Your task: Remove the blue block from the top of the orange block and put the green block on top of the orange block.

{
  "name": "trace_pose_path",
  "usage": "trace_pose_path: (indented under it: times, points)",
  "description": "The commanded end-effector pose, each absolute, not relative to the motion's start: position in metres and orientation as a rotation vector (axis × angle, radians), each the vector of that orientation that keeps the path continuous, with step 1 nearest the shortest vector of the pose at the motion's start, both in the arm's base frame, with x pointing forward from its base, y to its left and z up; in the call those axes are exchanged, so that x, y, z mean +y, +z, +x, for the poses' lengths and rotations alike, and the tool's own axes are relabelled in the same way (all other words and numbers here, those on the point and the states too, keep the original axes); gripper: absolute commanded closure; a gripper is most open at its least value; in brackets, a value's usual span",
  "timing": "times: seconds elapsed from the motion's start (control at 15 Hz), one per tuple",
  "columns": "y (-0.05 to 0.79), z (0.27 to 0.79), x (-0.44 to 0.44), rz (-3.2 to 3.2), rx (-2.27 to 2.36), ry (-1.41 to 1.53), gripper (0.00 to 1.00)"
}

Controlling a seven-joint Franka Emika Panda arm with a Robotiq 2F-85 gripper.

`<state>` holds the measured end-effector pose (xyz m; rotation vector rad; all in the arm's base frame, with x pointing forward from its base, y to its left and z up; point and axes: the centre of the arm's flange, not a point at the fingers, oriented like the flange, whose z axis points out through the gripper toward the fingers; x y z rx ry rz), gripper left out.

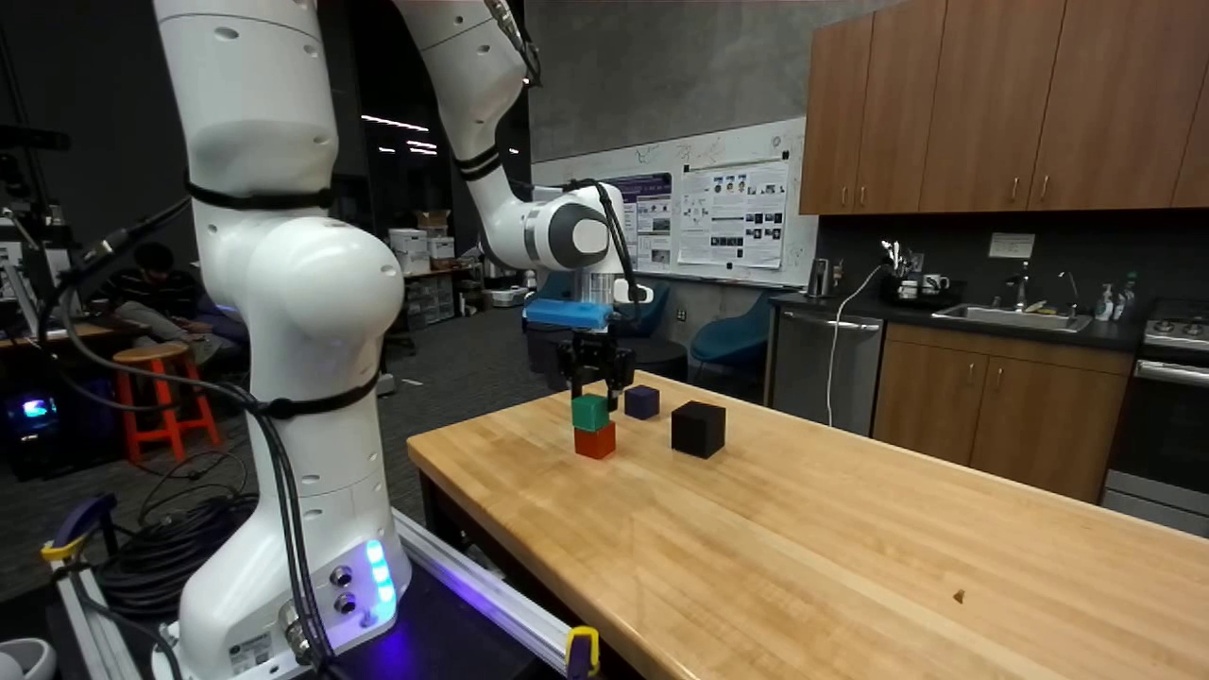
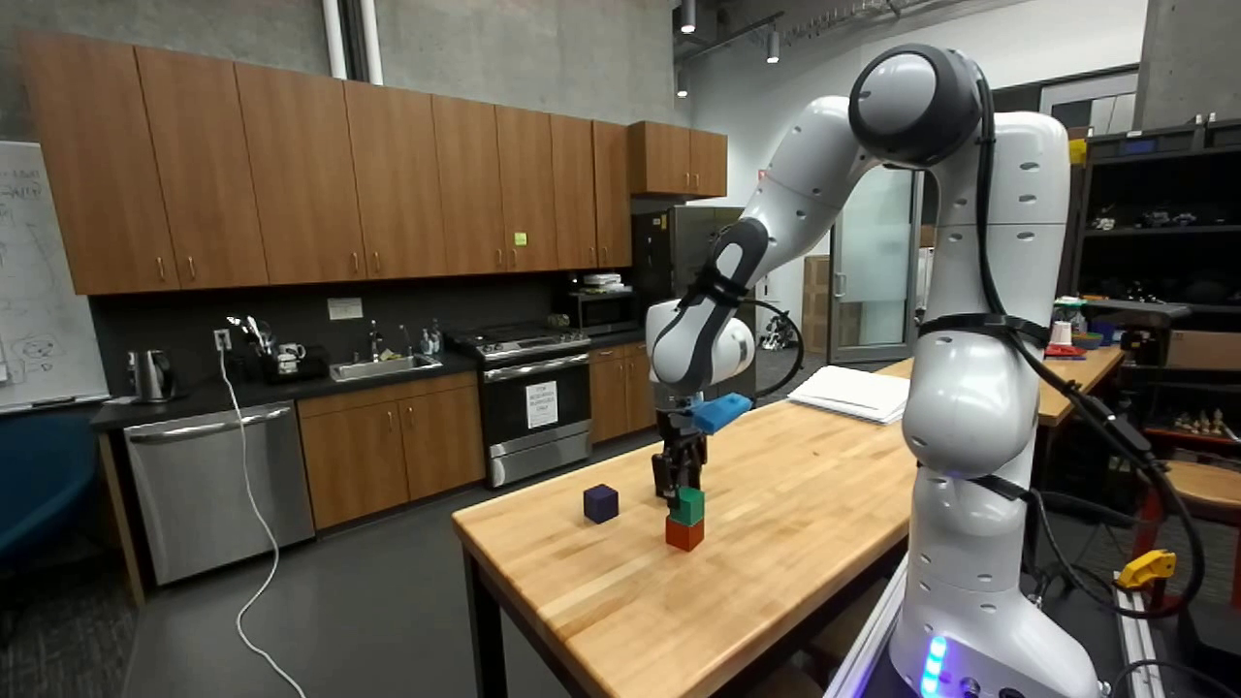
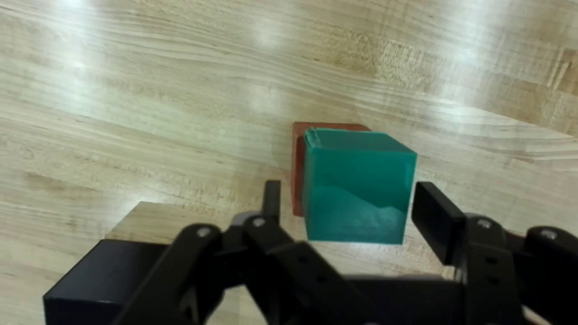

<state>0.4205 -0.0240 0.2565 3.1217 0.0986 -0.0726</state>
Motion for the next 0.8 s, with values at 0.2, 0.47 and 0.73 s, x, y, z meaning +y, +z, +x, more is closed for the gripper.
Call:
trace_pose_path:
  times: [0.2, 0.47, 0.73]
  points:
    - [0.287, 0.408, -0.041, 3.129, 0.073, -0.093, 0.0]
    - [0.306, 0.401, -0.046, 3.134, 0.053, -0.124, 0.0]
    - [0.328, 0.392, -0.048, 3.132, 0.026, -0.177, 0.0]
